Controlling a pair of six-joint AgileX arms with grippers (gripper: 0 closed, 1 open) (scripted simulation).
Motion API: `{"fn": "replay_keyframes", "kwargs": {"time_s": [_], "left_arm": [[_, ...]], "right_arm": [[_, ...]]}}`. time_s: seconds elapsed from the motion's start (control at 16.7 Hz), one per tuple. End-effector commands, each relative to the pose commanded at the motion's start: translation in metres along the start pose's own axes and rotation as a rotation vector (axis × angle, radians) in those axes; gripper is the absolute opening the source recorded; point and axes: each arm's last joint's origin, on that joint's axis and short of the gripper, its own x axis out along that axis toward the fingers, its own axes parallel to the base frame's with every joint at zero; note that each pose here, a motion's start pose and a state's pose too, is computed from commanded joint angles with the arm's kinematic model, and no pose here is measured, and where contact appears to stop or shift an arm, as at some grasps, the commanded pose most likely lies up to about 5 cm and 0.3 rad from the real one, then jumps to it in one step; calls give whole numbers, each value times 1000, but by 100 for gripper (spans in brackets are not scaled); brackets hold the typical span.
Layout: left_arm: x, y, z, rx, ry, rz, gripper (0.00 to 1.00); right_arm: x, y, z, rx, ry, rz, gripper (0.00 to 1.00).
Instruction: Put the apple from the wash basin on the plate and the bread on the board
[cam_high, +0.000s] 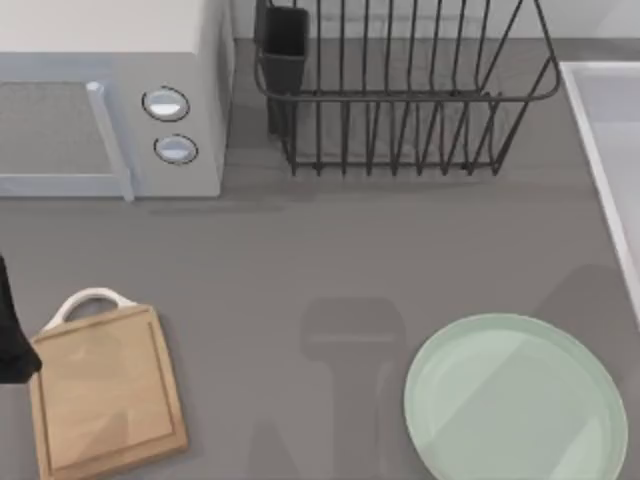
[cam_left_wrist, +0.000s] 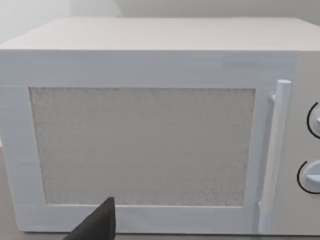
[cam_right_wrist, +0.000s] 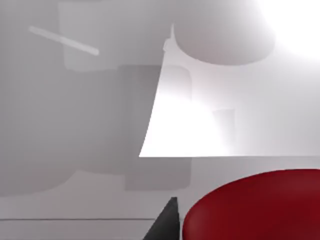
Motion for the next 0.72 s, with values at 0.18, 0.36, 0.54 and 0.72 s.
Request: {"fn": "replay_keyframes", "kwargs": {"time_s": [0.18, 0.36, 0.54, 0.72], "left_arm": [[0, 0, 0, 0, 0, 0, 100], [0, 0, 0, 0, 0, 0, 100], [0, 0, 0, 0, 0, 0, 100], [0, 0, 0, 0, 0, 0, 100]], "right_arm": [[-13, 1, -1, 0, -9, -3, 0], [-12, 1, 0, 1, -7, -2, 0], [-31, 15, 6, 4, -54, -21, 0], [-52, 53, 7, 10, -82, -24, 0]]}}
